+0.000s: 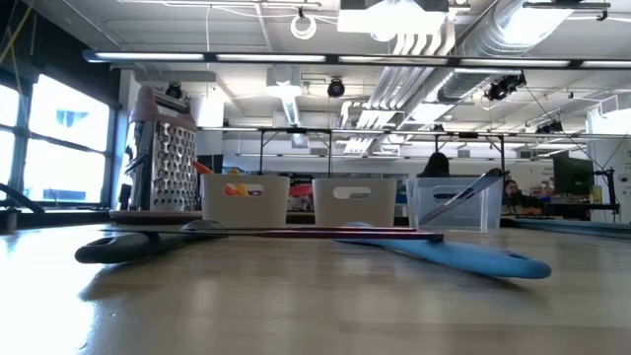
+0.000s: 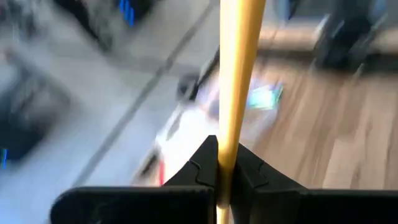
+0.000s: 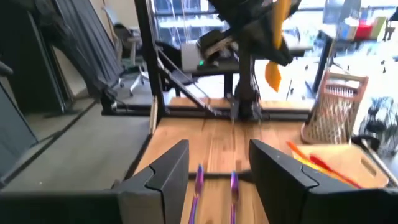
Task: Pick & Place Kitchen Items
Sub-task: Put the yellow spatula into the left white bin
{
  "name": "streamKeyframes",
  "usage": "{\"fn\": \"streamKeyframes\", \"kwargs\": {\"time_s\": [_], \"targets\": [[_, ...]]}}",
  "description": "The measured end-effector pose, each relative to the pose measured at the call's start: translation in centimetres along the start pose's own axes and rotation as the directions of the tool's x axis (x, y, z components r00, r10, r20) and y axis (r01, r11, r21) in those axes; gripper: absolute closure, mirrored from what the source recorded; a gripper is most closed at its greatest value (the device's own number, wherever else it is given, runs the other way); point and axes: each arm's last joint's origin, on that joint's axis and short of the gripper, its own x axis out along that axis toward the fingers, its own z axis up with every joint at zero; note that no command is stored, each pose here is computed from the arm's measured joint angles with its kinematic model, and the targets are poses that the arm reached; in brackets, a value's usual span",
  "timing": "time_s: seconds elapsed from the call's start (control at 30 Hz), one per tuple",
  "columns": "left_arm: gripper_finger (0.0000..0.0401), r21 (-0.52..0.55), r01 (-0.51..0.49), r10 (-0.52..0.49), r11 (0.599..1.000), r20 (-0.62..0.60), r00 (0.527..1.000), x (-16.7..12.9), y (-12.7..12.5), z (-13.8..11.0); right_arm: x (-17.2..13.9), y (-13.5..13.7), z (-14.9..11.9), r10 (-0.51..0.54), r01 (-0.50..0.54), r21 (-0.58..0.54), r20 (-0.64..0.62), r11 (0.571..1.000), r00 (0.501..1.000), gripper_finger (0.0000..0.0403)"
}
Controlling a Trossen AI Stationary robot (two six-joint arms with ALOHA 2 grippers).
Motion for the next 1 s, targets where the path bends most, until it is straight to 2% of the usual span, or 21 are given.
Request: {"fn": "streamKeyframes", "kwargs": {"time_s": [0.17,0.27,0.4,0.57,0.7,0.83,0.9,1.0], "targets": [[0.0397,-0.188,-0.082,0.037,0.979,-0.232,0.972,0.3,2.9,-2.2,1.0,0.3,-0.3,-0.010,0.010,0.001,-0.035,1.000,0.999,0.0243],[0.0397,-0.273,-0.039,-0.044,0.961,-0.292,0.956,1.8,4.2,-2.3,1.7,0.4,-0.4,-0.048,0.048,-0.004,-0.047,0.999,0.998,0.0243],[0.0397,-0.350,-0.067,-0.096,0.934,-0.428,0.899,4.8,6.6,-3.2,2.6,0.6,-0.5,-0.114,0.114,-0.003,-0.061,0.993,0.992,0.0243],[0.0397,-0.442,-0.040,-0.264,0.896,-0.601,0.754,9.4,9.6,-5.4,3.5,0.8,-0.7,-0.122,0.122,-0.007,-0.079,0.993,0.989,0.0243],[0.0397,-0.502,-0.067,-0.367,0.862,-0.711,0.600,13.4,12.1,-8.6,3.9,0.9,-0.8,-0.122,0.121,-0.014,-0.092,0.993,0.988,0.0243],[0.0394,-0.551,-0.138,-0.432,0.823,-0.765,0.478,15.7,14.5,-12.0,3.7,0.9,-1.0,-0.128,0.123,-0.053,-0.109,0.991,0.986,0.0243],[0.0393,-0.568,-0.167,-0.456,0.806,-0.776,0.436,16.7,15.4,-13.4,3.6,0.8,-1.0,-0.142,0.131,-0.100,-0.107,0.986,0.984,0.0243],[0.0397,-0.596,-0.147,-0.494,0.789,-0.759,0.425,17.7,16.5,-14.7,3.5,0.5,-0.9,-0.211,0.193,-0.190,-0.084,0.963,0.974,0.0243]]}}
